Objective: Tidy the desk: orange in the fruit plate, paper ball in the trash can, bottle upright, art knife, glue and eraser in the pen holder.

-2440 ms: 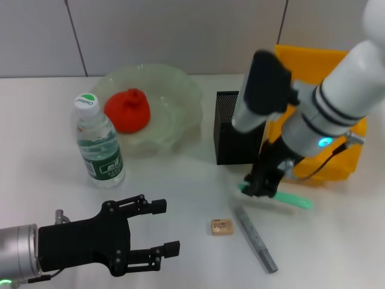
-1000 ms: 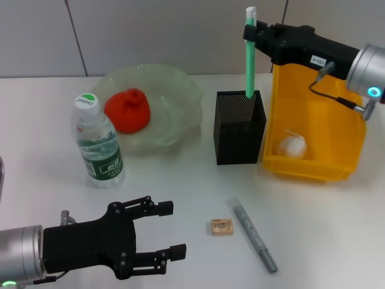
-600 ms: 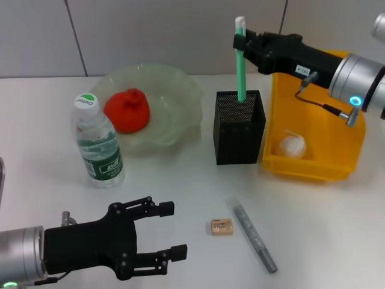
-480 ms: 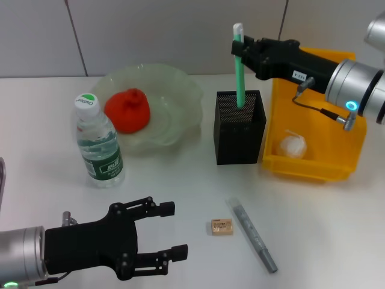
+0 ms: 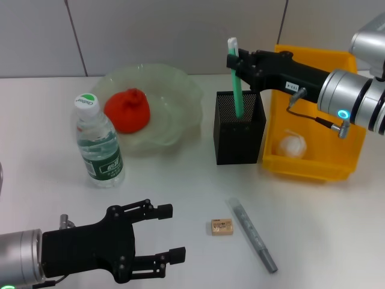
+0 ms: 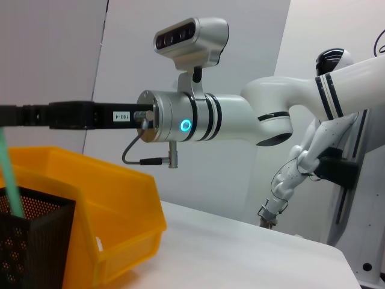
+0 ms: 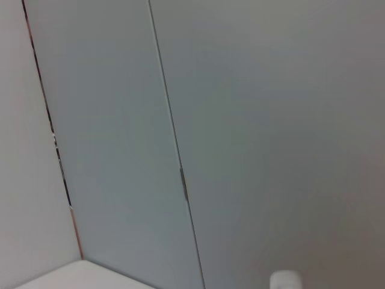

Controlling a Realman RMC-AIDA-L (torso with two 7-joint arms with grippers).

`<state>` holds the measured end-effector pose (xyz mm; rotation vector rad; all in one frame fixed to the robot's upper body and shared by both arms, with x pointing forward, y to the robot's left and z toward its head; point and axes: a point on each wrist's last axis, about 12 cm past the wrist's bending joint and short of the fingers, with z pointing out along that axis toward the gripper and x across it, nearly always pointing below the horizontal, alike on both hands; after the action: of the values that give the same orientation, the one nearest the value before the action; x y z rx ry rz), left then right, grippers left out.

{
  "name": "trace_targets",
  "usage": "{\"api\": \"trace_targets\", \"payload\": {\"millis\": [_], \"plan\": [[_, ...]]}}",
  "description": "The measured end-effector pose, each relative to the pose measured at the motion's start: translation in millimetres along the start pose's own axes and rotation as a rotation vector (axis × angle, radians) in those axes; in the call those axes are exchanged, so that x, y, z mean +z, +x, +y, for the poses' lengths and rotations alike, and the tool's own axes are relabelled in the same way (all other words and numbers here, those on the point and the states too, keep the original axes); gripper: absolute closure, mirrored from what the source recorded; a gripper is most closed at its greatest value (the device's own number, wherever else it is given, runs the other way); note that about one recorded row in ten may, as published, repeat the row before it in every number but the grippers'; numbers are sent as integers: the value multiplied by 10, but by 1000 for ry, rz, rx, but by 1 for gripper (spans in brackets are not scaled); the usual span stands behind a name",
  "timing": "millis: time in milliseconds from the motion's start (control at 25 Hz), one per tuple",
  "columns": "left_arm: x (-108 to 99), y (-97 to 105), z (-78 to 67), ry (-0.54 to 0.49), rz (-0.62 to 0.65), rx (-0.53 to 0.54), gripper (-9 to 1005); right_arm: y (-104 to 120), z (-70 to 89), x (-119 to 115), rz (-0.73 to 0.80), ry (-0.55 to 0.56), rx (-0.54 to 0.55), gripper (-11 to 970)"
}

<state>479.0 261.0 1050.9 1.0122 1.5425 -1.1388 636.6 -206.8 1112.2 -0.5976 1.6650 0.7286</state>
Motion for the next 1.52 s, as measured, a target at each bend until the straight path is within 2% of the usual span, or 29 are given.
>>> {"api": "trace_targets", "payload": {"millis": [160,400,600,720,840,920,960,1000,1120,1160,1200,1240,1280,1320,1360,1400,1520], "plan": [[-2,1,-1,0,0,0,186,35,6,-21,8,-2,-5,741],[-16,-5,-4,5,-2,1,186,13,35,-100,-43,-41,14,501],[-21,-3,-7,5,-2,-1,186,-71,31,-226,-180,-46,70,267],[-23,-1,-9,4,-2,-5,186,-163,115,-346,-287,-137,77,243],[-20,-2,-13,7,-4,-17,186,-257,260,-511,-353,-297,15,218],[-18,-2,-15,8,-5,-19,186,-277,347,-622,-344,-405,-39,202],[-17,1,-19,8,-6,-24,186,-281,402,-729,-286,-504,-83,202],[-17,1,-19,8,-6,-24,186,-281,402,-729,-286,-504,-83,202],[-24,10,-26,6,-6,-30,186,-268,413,-870,-110,-601,-107,201],[-29,14,-30,5,-5,-33,186,-259,393,-929,40,-619,-107,201],[-31,16,-31,4,-6,-34,186,-259,393,-929,40,-619,-107,202],[-32,17,-32,4,-6,-35,186,-246,375,-956,178,-615,-94,203],[-32,17,-32,4,-6,-36,186,-246,375,-956,178,-615,-94,204],[-33,18,-33,3,-5,-37,186,-235,367,-963,248,-609,-84,205],[-33,18,-32,3,-5,-38,186,-236,364,-942,386,-593,-72,206],[-33,18,-32,3,-5,-38,186,-236,364,-942,386,-593,-72,206],[-32,19,-32,3,-5,-39,186,-276,387,-870,551,-563,-86,207]]}}
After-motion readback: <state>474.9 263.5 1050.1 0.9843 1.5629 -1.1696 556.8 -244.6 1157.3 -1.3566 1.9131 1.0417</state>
